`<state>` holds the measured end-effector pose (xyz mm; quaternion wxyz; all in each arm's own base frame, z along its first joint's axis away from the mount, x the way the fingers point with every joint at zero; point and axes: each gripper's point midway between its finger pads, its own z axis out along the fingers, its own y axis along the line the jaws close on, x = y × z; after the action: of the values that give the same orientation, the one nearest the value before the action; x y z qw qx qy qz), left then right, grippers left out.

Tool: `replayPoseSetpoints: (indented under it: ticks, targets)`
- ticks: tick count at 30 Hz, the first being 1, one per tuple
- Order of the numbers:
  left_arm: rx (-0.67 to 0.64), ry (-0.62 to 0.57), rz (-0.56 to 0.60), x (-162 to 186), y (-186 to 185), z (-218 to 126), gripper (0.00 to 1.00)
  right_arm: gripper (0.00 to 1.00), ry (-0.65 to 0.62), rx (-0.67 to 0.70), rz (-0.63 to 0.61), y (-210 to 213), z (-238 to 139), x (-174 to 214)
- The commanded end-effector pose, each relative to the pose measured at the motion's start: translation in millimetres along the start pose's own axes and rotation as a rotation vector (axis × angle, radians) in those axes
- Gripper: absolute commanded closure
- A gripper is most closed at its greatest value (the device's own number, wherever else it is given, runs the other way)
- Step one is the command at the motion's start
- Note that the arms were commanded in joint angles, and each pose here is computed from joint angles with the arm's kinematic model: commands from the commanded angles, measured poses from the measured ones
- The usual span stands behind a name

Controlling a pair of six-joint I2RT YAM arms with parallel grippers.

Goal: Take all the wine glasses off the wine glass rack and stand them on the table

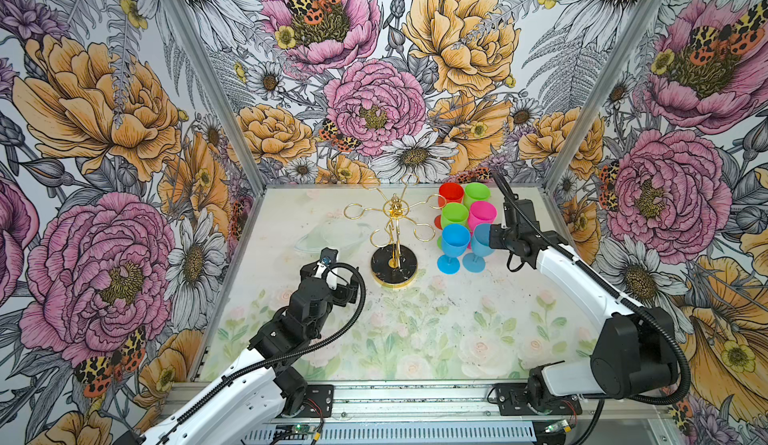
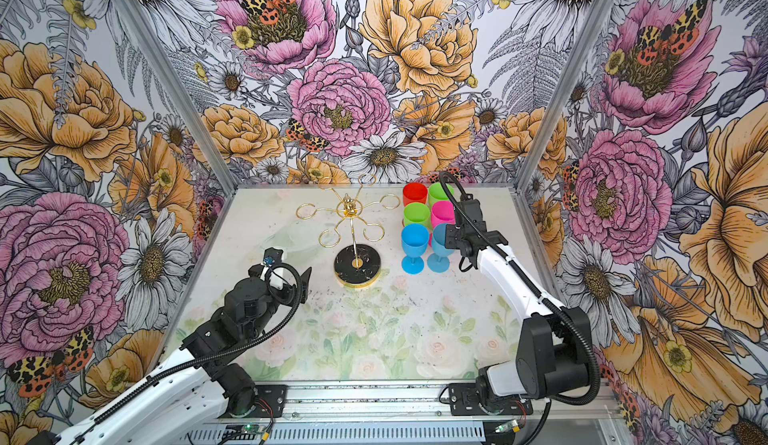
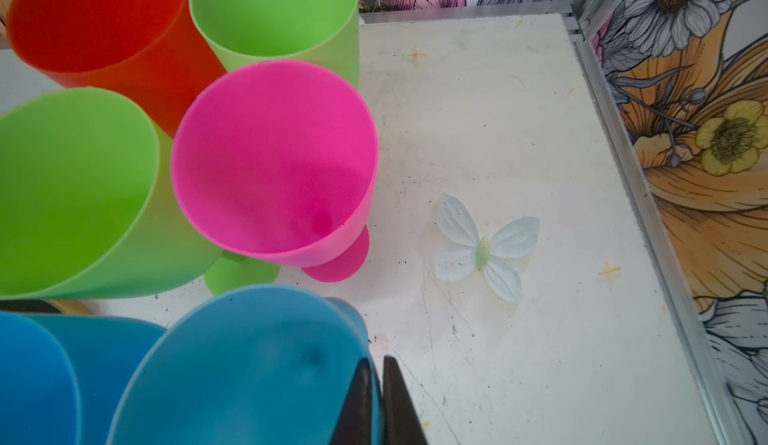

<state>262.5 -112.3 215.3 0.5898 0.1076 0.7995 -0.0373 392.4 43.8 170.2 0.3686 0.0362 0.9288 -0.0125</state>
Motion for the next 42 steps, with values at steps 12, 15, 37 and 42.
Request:
replayPoseSetpoints:
  ticks: [12, 15, 37, 42]
  targets:
    - [-0.032, -0.041, -0.048, -19, 16, 7, 0.03, 0.45, -0.096, -0.053, 0.026, 0, -35, -30]
    - [-0.061, -0.052, -0.043, -25, 25, 11, 0.02, 0.35, -0.134, -0.055, 0.051, -7, -46, -41]
    - [-0.305, -0.091, -0.143, 15, 128, 90, 0.01, 0.01, -0.281, 0.228, 0.172, -117, 13, -29]
    - [-0.337, -0.077, -0.134, 41, 139, 105, 0.01, 0.01, -0.351, 0.212, 0.178, -116, 32, -7]
